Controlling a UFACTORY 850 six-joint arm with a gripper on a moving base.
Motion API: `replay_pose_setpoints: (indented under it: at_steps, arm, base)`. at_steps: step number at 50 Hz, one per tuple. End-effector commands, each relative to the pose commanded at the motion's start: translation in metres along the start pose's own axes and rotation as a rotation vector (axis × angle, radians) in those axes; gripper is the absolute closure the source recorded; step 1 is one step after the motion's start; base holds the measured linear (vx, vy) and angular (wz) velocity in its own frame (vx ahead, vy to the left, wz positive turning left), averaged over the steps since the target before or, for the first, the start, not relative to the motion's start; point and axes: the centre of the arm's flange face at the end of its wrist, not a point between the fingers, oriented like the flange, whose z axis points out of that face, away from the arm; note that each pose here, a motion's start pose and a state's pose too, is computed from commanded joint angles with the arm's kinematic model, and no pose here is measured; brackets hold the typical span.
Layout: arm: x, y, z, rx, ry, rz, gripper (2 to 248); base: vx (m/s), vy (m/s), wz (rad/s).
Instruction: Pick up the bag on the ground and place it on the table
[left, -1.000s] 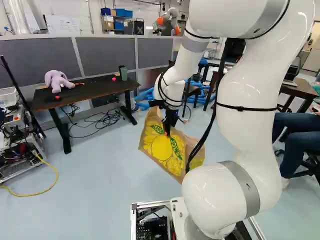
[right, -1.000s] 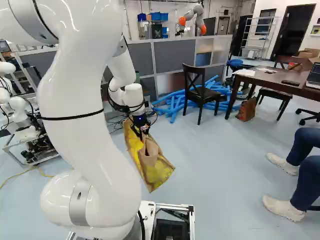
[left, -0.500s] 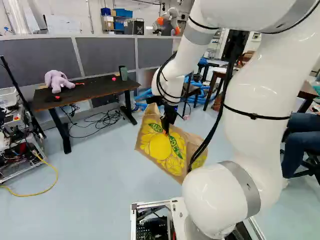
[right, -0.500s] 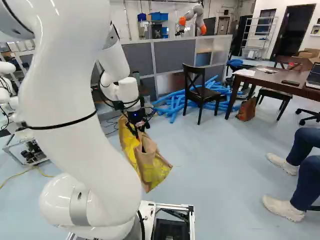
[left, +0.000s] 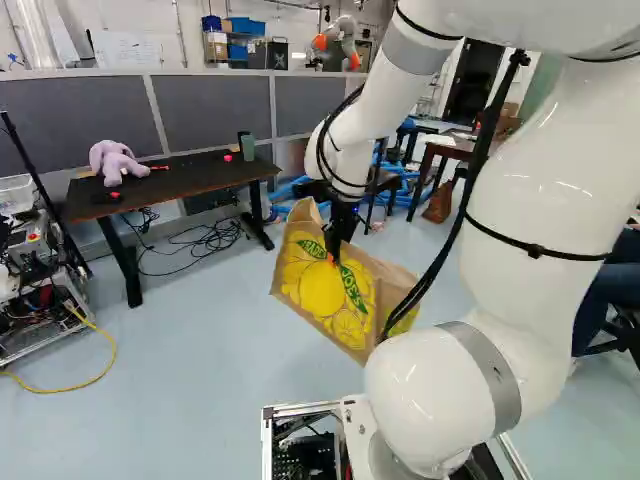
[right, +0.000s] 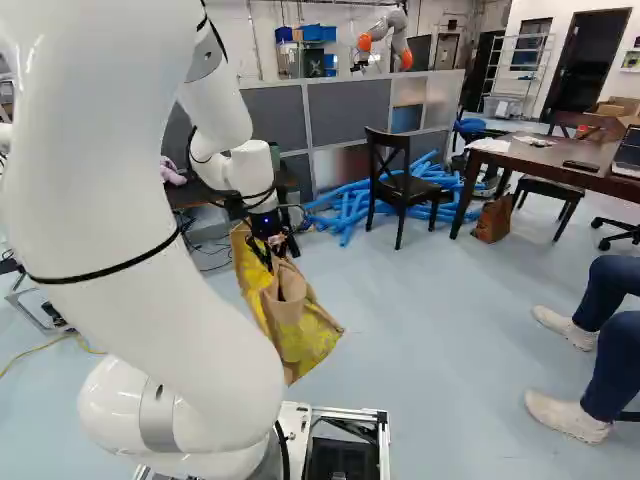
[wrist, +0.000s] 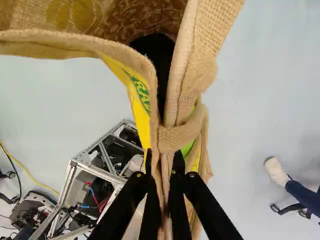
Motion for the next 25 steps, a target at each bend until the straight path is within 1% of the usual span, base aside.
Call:
replay_pose_setpoints:
  at_steps: [25]
  arm:
    - [-0.006,0.008,-0.038,0.009,0.047,0.062,229]
  base:
    - [0.000,0.000,0.000]
